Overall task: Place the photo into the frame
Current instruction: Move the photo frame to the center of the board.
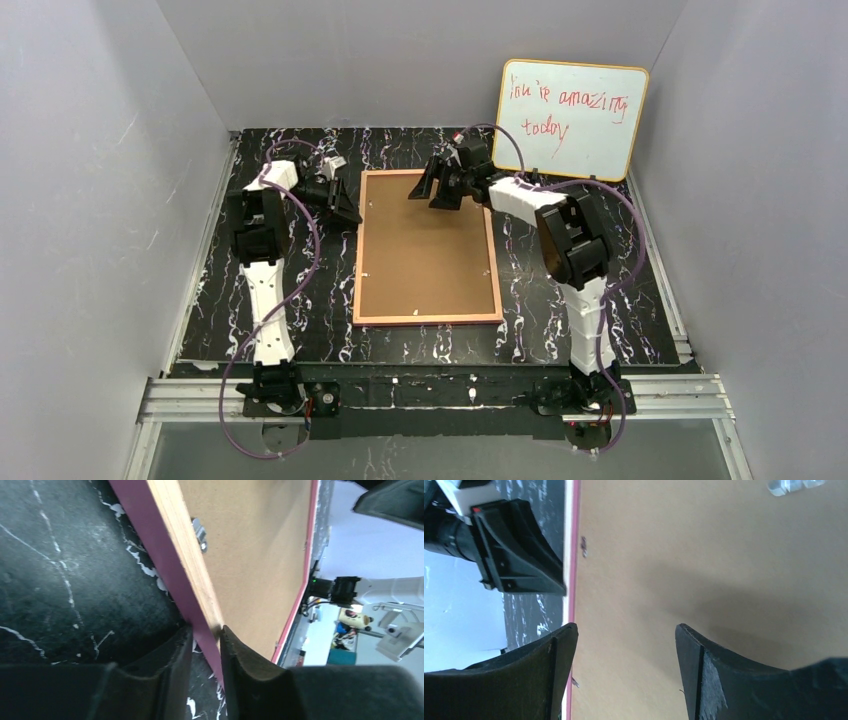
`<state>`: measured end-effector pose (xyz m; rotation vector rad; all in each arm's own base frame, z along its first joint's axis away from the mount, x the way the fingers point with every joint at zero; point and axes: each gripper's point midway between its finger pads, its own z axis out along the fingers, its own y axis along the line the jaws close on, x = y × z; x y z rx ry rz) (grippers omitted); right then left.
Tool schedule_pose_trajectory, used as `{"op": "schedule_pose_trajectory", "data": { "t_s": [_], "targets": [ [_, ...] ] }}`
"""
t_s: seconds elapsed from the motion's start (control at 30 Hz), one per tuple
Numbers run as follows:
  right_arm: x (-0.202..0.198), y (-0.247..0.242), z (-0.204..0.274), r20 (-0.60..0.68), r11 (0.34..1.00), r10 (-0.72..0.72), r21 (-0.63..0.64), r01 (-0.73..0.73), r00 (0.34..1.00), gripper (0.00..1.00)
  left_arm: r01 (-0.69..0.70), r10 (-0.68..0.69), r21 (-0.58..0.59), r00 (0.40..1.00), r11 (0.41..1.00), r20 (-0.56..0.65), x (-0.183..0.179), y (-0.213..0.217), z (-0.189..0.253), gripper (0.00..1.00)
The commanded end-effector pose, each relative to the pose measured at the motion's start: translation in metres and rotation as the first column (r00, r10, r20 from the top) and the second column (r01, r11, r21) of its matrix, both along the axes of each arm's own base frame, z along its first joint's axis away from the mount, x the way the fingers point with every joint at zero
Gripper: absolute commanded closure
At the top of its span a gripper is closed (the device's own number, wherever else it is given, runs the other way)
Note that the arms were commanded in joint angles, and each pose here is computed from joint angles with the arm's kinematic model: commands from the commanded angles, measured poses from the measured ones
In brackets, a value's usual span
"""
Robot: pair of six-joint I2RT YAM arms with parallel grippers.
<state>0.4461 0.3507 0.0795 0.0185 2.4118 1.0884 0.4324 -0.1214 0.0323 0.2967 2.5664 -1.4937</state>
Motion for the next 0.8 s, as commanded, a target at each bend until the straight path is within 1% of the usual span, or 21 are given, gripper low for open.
{"op": "schedule_pose_trajectory", "data": {
  "t_s": [0.0, 0.1, 0.13, 0.17, 0.3, 0.47, 0.6, 0.77],
  "targets": [
    [0.015, 0.035, 0.029, 0.095, 0.992, 0.088, 0.08, -0.096, 0.992, 0.21, 0.021, -0.026, 0.098, 0.999, 0.995, 0.043, 0.006, -0.005, -0.021, 0.78],
    [0.018, 0.05, 0.024, 0.098, 0.986, 0.131, 0.093, -0.141, 0.986, 0.23, 0.047, -0.053, 0.119, 0.997, 0.992, 0.049, -0.001, -0.007, -0.026, 0.85],
    [0.018, 0.054, 0.021, 0.093, 0.983, 0.144, 0.099, -0.153, 0.985, 0.24, 0.086, -0.092, 0.123, 0.995, 0.989, 0.044, -0.009, -0.02, -0.029, 0.86],
    [0.019, 0.058, 0.019, 0.092, 0.98, 0.158, 0.105, -0.167, 0.983, 0.25, 0.104, -0.11, 0.128, 0.993, 0.986, 0.042, -0.015, -0.024, -0.031, 0.87],
    [0.017, 0.076, 0.011, 0.091, 0.963, 0.229, 0.123, -0.239, 0.969, 0.28, 0.166, -0.17, 0.126, 0.985, 0.978, 0.02, -0.038, -0.031, -0.036, 0.88],
    [0.006, 0.087, 0.002, 0.065, 0.95, 0.282, 0.119, -0.288, 0.957, 0.3, 0.213, -0.213, 0.125, 0.977, 0.969, -0.01, -0.063, -0.029, -0.04, 0.88],
    [0.0, 0.089, -0.006, 0.046, 0.945, 0.299, 0.122, -0.302, 0.953, 0.31, 0.227, -0.226, 0.127, 0.974, 0.966, -0.019, -0.073, -0.028, -0.042, 0.88],
    [-0.002, 0.094, -0.008, 0.041, 0.94, 0.313, 0.13, -0.316, 0.949, 0.32, 0.228, -0.226, 0.128, 0.974, 0.965, -0.03, -0.076, -0.028, -0.044, 0.88]
  ]
}}
